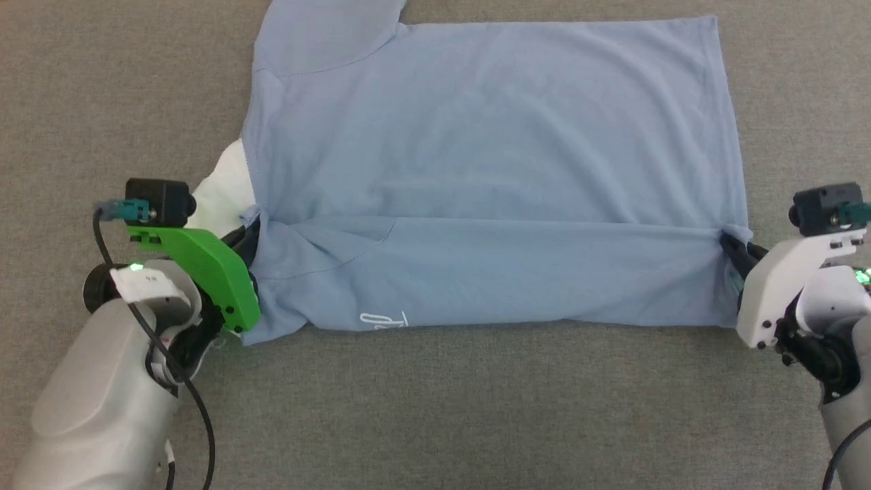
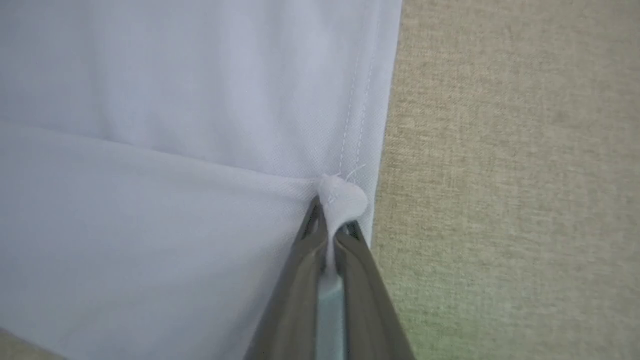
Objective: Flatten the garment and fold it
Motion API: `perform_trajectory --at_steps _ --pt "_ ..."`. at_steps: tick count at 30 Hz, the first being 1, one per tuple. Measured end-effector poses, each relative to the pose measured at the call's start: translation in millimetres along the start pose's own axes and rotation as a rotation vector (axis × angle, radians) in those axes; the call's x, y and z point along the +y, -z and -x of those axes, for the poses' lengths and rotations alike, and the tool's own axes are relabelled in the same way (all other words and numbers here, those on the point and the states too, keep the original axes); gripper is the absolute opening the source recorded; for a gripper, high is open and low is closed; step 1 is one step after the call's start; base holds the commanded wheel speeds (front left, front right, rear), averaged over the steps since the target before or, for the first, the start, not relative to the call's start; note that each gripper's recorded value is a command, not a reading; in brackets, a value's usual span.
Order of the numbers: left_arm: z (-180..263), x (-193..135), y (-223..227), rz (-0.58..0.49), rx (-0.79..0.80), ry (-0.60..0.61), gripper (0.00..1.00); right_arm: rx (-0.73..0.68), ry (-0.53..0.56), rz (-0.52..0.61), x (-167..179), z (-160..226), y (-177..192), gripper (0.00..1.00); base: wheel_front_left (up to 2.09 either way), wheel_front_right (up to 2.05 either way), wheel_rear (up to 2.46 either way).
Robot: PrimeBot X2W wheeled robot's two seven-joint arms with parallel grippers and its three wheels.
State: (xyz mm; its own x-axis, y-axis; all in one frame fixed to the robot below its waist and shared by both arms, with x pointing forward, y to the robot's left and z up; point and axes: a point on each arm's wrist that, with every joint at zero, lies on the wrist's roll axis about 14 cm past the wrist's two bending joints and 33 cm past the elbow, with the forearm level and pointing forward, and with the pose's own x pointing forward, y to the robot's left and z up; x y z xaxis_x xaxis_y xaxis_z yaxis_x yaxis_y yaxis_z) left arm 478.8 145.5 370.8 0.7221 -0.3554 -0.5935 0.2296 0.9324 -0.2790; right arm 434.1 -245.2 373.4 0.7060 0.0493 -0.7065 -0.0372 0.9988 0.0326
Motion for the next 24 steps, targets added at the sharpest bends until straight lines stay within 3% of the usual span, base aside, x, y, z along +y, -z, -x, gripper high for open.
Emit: perform_trajectory --at_steps 2,4,5,10,18,24 --pt "-0.2 0.8 0.6 0.037 0.024 0.002 0.0 0.044 -0.007 -0.025 -1.9 -1.1 0.7 0.0 0.0 0.0 0.0" --pt "1.3 0.7 -2.5 0.063 0.011 -0.005 0.42 0.065 -0.01 -0.049 -3.2 0.8 0.4 0.61 0.0 0.0 0.0" --pt "3.0 1.4 -6.6 0.069 -0.011 -0.016 1.0 0.062 -0.009 -0.064 -4.1 2.5 -1.1 1.0 0.0 0.0 0.0" --pt "24.3 8.7 -26.4 0.061 -0.207 -0.096 1.0 -0.043 0.004 -0.112 -7.5 17.4 -13.7 1.0 0.0 0.0 0.0" --pt "86.9 5.0 -53.7 -0.009 -0.561 -0.185 1.0 -0.399 0.037 -0.171 -5.6 65.9 -40.6 1.0 0.0 0.0 0.0" --pt "116.6 -20.3 -32.2 -0.021 -0.604 -0.155 1.0 -0.605 0.051 -0.223 3.9 101.1 -44.4 1.0 0.0 0.0 0.0"
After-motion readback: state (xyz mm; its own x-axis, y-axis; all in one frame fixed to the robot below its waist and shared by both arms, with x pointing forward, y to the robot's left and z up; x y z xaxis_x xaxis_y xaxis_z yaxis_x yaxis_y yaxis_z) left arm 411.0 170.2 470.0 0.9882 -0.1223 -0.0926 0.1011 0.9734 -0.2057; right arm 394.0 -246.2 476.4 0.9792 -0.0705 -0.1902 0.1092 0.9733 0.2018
